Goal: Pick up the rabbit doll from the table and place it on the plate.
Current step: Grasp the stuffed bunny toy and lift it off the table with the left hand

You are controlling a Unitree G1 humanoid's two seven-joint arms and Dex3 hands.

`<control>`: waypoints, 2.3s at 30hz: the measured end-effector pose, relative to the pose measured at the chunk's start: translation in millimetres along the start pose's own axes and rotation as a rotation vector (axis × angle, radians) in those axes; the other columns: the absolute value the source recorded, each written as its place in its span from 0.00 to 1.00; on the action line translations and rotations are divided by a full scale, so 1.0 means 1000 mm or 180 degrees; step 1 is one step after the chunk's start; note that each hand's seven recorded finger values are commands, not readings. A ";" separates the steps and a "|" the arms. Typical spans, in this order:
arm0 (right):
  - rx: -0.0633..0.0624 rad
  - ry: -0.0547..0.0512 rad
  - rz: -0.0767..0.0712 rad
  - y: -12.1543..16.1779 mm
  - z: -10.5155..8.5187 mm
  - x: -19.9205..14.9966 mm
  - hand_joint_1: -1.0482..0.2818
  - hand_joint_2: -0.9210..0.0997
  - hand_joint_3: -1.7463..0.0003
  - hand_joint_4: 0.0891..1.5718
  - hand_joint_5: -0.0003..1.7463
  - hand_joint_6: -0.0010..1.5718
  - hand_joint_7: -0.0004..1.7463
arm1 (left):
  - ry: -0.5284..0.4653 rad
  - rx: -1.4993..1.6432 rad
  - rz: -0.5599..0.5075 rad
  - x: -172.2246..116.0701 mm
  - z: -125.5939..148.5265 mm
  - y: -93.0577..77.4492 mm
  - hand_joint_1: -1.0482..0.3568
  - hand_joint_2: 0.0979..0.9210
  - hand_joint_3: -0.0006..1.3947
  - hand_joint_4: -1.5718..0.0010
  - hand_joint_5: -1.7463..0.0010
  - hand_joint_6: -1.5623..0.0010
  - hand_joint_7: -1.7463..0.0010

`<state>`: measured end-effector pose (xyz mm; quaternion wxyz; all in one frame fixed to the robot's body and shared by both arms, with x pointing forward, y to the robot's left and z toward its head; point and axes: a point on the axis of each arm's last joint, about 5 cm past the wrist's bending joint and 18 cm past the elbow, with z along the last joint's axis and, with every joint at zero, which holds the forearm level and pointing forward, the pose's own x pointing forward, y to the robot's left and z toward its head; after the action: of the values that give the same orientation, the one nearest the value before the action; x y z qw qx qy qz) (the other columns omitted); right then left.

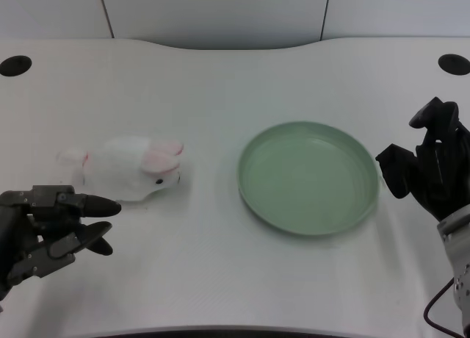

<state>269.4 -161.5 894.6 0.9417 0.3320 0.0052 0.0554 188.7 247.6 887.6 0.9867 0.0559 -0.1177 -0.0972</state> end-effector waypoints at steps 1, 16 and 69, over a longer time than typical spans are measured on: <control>0.0007 0.0010 0.0004 0.0003 0.0000 0.0000 0.39 0.04 0.51 1.00 1.00 1.00 1.00 | 0.0000 0.0000 0.0000 0.000 0.000 0.000 0.62 0.86 0.16 0.24 0.60 0.28 0.82; -0.0001 0.0027 0.0078 0.0005 -0.0002 -0.0009 0.36 0.05 0.54 1.00 1.00 1.00 1.00 | -0.0238 0.0258 -0.0060 0.000 0.007 0.000 0.56 0.75 0.17 0.23 0.61 0.30 0.79; 0.0024 0.0036 0.0085 -0.0016 0.0006 -0.0083 0.39 0.05 0.53 1.00 1.00 1.00 1.00 | 0.1160 0.3561 -0.1956 0.192 0.084 -0.014 0.01 0.89 0.00 0.77 0.81 0.65 0.98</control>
<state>261.3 -164.0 893.8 0.9395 0.3353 0.0063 0.0698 348.5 187.6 1009.9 0.7404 0.6063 0.0396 -0.2873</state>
